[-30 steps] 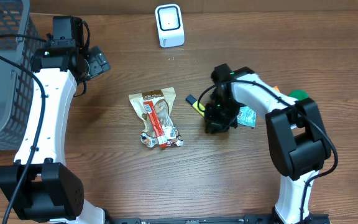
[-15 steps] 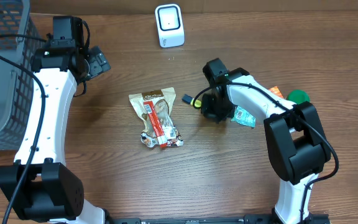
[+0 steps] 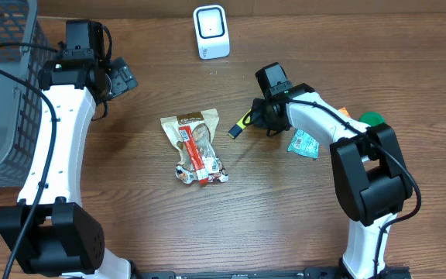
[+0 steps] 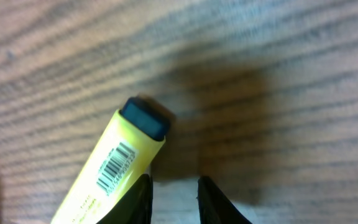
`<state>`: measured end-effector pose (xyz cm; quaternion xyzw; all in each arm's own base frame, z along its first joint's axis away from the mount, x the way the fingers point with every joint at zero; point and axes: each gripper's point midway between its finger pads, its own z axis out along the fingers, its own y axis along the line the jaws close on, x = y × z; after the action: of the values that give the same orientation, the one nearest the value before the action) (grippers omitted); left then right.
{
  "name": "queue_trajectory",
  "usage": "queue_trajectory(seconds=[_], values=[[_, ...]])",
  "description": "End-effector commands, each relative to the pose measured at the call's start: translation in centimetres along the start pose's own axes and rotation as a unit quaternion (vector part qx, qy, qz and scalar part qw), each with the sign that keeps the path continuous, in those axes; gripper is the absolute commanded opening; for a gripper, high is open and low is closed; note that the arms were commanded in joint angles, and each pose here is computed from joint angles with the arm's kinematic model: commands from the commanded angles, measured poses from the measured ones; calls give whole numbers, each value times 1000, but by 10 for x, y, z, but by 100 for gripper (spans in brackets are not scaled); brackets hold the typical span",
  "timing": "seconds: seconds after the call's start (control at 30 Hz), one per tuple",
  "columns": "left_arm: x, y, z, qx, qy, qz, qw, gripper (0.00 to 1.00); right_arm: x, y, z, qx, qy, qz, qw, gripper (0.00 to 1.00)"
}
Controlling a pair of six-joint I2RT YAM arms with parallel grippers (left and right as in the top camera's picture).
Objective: Scan the item barcode
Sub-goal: 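Lower the right gripper and close it on the yellow highlighter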
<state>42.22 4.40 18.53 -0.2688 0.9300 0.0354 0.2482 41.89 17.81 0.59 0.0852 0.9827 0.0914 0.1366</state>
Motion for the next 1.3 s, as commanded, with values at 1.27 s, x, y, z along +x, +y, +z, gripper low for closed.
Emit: queue_trajectory(seconds=[1.27], values=[[-4, 1, -5, 2, -7, 8, 1000, 100, -25, 45, -54, -86, 32, 5, 996, 37]])
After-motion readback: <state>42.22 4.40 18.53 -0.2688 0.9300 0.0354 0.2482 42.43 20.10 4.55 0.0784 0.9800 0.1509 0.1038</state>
